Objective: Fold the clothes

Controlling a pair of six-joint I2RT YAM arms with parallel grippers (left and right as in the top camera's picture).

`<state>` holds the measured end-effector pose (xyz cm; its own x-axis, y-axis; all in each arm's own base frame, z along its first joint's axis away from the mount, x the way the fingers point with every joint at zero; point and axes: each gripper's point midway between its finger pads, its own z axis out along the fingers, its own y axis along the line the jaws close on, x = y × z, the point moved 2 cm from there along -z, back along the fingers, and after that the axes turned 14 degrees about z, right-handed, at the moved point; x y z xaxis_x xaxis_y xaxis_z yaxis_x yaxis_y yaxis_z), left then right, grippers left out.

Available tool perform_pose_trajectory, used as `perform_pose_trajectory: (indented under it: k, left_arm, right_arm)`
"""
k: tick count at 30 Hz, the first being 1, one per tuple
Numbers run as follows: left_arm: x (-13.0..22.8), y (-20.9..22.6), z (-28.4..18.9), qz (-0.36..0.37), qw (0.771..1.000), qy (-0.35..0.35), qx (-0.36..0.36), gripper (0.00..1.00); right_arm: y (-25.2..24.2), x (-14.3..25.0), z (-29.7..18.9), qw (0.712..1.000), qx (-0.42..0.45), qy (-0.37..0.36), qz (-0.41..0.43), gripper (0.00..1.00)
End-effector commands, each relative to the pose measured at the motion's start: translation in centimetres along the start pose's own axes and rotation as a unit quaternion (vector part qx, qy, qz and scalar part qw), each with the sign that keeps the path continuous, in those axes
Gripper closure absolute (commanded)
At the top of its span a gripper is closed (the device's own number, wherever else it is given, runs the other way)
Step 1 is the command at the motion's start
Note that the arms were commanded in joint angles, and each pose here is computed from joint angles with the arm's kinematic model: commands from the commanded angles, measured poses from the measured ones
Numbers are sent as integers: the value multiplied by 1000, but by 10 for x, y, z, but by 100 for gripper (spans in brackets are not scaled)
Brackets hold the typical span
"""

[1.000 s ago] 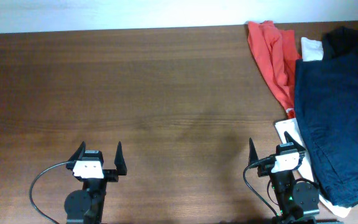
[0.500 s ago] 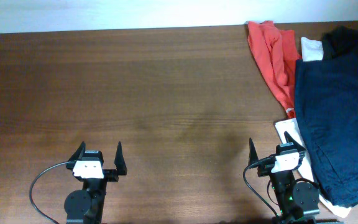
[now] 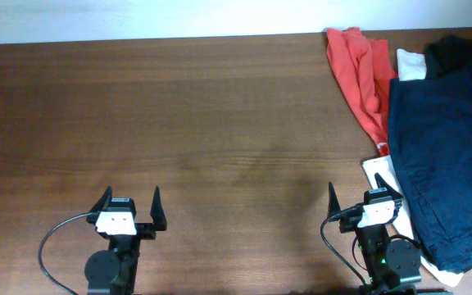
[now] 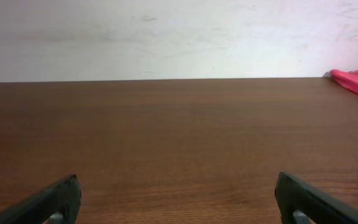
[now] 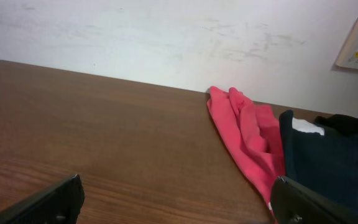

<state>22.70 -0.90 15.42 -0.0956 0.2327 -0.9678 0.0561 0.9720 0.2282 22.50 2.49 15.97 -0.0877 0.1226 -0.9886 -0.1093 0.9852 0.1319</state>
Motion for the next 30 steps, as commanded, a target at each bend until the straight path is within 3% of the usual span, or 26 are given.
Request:
perform_pose_trajectory:
  k: [1,8,11,16,24,30]
  left_arm:
    - [4,3,1,10,1000,6,-12,1]
    - [3,7,1,10,1000,6,-24,1]
    - [0,5,1,9,1000,-1,-17,1]
    - [-35,10,-4,-24,998,-52,-18,1]
    - [-69,13,21,-23,997,70,23,1]
    - [-80,7,78,-25,973,215,76,1]
  right_arm:
    - [-3,2,0,1000,6,1,-3,1]
    - [-2,3,0,1000,5,5,-1,1]
    - [-3,3,0,999,6,4,36,1]
    - [-9,-25,-8,994,38,-15,97,1]
    - [-7,-74,-14,988,78,97,94,1]
    - [-13,-105,7,961,138,226,81,1]
